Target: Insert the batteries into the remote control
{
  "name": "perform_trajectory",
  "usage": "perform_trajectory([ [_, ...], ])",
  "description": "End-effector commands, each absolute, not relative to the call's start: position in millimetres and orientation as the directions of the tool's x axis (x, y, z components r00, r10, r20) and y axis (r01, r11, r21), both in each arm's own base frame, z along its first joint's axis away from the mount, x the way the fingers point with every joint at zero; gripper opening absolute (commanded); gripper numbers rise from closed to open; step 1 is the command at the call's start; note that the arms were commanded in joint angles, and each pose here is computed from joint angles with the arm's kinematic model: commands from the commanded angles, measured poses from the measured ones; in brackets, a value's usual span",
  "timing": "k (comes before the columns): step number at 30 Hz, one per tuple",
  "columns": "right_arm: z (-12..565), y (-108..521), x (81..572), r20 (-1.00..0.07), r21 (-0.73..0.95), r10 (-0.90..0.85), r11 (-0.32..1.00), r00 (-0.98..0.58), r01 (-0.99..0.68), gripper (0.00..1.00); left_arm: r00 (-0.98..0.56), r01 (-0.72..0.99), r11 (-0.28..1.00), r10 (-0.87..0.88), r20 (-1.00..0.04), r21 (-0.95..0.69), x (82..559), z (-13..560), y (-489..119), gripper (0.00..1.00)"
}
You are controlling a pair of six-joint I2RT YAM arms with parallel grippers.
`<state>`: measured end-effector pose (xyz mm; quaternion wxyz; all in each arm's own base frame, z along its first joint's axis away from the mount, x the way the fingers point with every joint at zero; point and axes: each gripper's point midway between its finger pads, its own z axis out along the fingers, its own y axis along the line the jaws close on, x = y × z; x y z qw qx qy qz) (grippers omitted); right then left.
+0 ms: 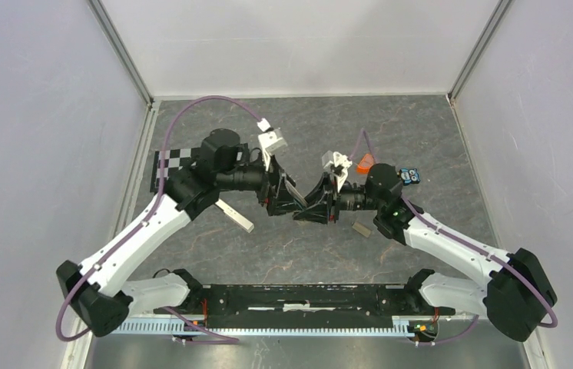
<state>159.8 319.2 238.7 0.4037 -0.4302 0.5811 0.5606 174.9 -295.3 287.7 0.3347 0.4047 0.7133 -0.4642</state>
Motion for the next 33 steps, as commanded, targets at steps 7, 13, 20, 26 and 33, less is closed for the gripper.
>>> perform_trajectory([
  [7,346.0,316.5,157.7,-0.869,0.403,0.287,-0.064,-0.404,-0.913,0.08,-0.482,0.811,0.247,-0.231,-0.845,-0.53,192.5,381.7,-298.8,0.97],
  [13,356.8,320.8,164.4,-0.843,0.461,0.284,-0.057,-0.457,-0.886,0.13,-0.486,0.798,0.222,-0.311,-0.817,-0.56,198.6,399.1,-298.0,0.65],
  [20,360.2,323.2,165.5,-0.832,0.476,0.286,-0.075,-0.476,-0.876,0.21,-0.495,0.803,0.211,-0.284,-0.821,-0.557,202.2,397.4,-299.0,0.04],
  [26,351.8,320.1,178.2,-0.844,0.464,0.31,0.013,-0.438,-0.885,0.94,-0.427,0.815,0.305,-0.258,-0.867,-0.492,214.4,386.0,-286.1,0.02],
  [33,321.0,297.3,227.0,-0.862,0.497,0.313,0.374,-0.398,-0.783,0.95,-0.345,0.797,0.452,-0.204,-0.916,-0.401,224.6,378.2,-263.5,0.02],
])
